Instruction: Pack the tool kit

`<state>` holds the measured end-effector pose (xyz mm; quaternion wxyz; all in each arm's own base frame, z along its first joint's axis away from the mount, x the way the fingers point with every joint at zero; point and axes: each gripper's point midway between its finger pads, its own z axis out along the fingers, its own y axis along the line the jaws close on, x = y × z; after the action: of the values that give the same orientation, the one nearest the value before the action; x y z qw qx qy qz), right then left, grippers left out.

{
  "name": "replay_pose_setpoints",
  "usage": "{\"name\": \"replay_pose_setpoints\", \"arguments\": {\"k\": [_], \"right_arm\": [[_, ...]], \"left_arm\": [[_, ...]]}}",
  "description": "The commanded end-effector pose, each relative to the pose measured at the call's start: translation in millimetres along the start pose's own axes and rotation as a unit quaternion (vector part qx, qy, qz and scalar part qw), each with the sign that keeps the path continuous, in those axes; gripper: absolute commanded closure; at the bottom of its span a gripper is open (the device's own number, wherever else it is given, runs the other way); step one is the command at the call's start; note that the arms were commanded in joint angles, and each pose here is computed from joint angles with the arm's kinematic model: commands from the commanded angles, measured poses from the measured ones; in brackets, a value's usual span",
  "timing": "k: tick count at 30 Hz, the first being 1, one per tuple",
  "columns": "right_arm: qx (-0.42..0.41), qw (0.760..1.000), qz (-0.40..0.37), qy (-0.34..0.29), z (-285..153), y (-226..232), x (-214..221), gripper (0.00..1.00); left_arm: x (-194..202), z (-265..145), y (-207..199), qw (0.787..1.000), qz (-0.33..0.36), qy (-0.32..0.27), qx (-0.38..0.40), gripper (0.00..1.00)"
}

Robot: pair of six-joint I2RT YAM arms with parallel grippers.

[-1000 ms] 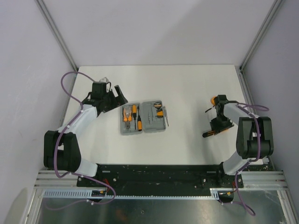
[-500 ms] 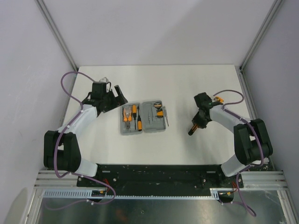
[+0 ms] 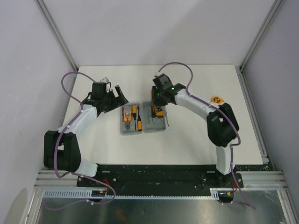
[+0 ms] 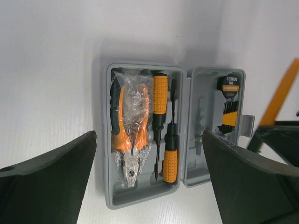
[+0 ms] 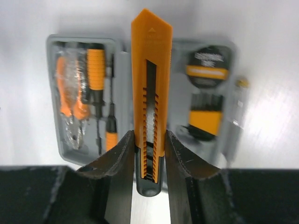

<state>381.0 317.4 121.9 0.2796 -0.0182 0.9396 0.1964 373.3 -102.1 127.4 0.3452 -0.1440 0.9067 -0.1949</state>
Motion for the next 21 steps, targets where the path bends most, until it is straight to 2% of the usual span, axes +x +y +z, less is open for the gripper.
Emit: {"name": "replay_pose_setpoints", "arguments": {"k": [1,11,21], "right_arm": [[-0.015,0.997,-0.067,0.029,21.2,34.3,5.0,1.0],[-0.01,0.992,-0.09,0.09,45.9,45.7,43.3,1.0],[0.009,0.991,-0.058,0.116,55.8,45.6,65.3,1.0]], "left_arm": [[-4.5,-0.7,-1.8,1.0,-0.004,-0.009,0.007,0.01],[-4.2,2.3,-2.1,1.0,-0.002,-0.005,0.007,0.01],[-1.6,5.0,-3.0,1.0,-0.005,0.002,0.011,0.01]]}}
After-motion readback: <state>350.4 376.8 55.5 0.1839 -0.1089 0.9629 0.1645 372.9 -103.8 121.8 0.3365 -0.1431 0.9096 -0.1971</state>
